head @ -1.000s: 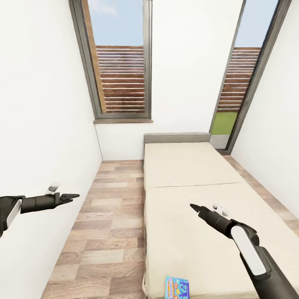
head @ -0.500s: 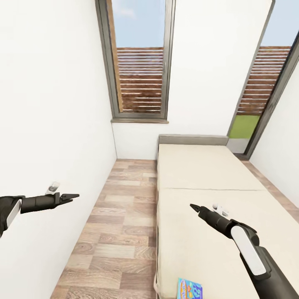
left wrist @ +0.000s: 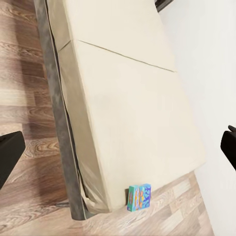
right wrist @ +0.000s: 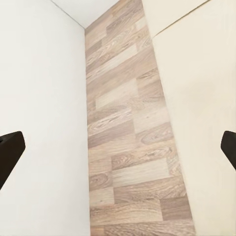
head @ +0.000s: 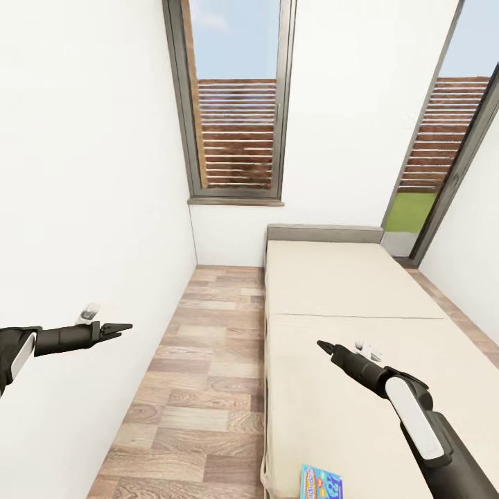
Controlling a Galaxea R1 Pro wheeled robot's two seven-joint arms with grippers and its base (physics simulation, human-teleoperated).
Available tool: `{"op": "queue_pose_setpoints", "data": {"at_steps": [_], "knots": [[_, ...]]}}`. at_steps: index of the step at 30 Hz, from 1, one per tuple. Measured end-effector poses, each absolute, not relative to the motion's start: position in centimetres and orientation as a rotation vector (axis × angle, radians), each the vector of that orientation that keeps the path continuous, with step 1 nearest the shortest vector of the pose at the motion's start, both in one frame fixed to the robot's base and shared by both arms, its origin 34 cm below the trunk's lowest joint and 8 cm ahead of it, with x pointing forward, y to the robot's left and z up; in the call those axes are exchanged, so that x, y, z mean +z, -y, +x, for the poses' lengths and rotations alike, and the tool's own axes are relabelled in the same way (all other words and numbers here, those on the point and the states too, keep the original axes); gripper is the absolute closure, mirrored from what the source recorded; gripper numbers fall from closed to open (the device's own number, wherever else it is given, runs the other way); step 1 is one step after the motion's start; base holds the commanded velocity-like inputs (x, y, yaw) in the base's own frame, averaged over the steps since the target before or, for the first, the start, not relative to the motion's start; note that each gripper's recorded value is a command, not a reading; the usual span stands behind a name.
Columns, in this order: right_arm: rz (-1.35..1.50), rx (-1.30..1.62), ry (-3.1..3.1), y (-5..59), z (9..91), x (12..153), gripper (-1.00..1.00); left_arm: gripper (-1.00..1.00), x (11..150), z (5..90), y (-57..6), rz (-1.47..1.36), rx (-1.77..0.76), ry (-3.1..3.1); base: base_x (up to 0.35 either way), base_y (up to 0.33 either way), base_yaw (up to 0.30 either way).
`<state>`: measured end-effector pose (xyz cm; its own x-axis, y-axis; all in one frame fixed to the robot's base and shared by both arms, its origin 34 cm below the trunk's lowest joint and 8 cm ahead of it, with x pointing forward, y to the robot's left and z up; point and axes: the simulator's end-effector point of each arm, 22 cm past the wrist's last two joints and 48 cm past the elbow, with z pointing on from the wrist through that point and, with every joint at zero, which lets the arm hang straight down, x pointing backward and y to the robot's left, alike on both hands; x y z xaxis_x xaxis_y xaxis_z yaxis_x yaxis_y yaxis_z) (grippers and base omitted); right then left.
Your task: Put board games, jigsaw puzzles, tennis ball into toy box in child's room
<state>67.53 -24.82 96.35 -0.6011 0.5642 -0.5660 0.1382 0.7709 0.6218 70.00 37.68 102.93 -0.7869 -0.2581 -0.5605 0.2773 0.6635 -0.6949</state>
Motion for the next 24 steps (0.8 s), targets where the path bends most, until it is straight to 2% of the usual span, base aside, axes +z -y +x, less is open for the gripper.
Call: {"op": "queue_pose_setpoints", "data": {"at_steps": [24], "knots": [[0.556,0.664,-2.104,25.8,68.3,97.0,-1.00,-1.00,102.8,70.1,-36.6,0.023,-1.095,-2.226,0.000,0.000,0.000]]}}
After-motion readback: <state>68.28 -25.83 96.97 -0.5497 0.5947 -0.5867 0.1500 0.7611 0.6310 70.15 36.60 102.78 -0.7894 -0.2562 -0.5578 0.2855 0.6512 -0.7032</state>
